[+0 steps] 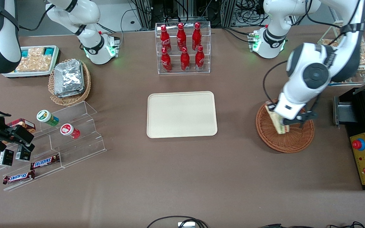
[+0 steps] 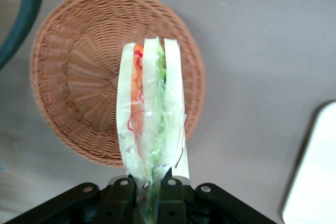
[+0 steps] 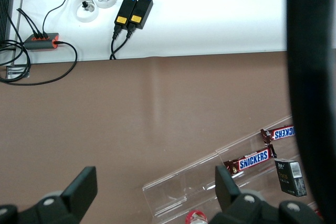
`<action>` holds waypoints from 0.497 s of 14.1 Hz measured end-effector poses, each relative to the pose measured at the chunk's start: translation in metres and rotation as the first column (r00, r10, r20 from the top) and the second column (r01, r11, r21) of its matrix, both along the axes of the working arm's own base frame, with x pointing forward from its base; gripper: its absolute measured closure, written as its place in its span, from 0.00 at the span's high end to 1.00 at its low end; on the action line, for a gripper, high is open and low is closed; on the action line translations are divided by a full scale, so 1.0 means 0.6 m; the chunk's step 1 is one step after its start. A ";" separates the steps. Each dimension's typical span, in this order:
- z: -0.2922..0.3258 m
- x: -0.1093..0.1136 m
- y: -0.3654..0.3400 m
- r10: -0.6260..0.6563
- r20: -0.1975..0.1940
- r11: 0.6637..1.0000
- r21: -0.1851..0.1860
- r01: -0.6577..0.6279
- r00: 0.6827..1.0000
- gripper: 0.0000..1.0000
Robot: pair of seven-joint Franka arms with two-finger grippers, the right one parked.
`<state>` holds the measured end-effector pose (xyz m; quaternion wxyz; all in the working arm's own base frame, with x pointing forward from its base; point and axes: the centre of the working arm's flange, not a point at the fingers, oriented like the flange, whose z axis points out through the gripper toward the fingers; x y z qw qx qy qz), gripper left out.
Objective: Place sandwich from basket to tray
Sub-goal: 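Lift the sandwich out of the basket with the left gripper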
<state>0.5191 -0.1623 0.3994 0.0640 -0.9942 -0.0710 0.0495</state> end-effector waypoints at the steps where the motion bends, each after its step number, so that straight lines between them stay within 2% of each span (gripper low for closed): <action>1: 0.009 -0.004 -0.026 -0.030 0.011 1.000 -0.005 0.030 0.999 0.16; 4: 0.033 -0.020 -0.113 -0.128 0.039 0.991 -0.025 0.129 0.991 0.16; 7: 0.020 -0.048 -0.199 -0.225 0.023 0.973 -0.046 0.226 0.974 0.16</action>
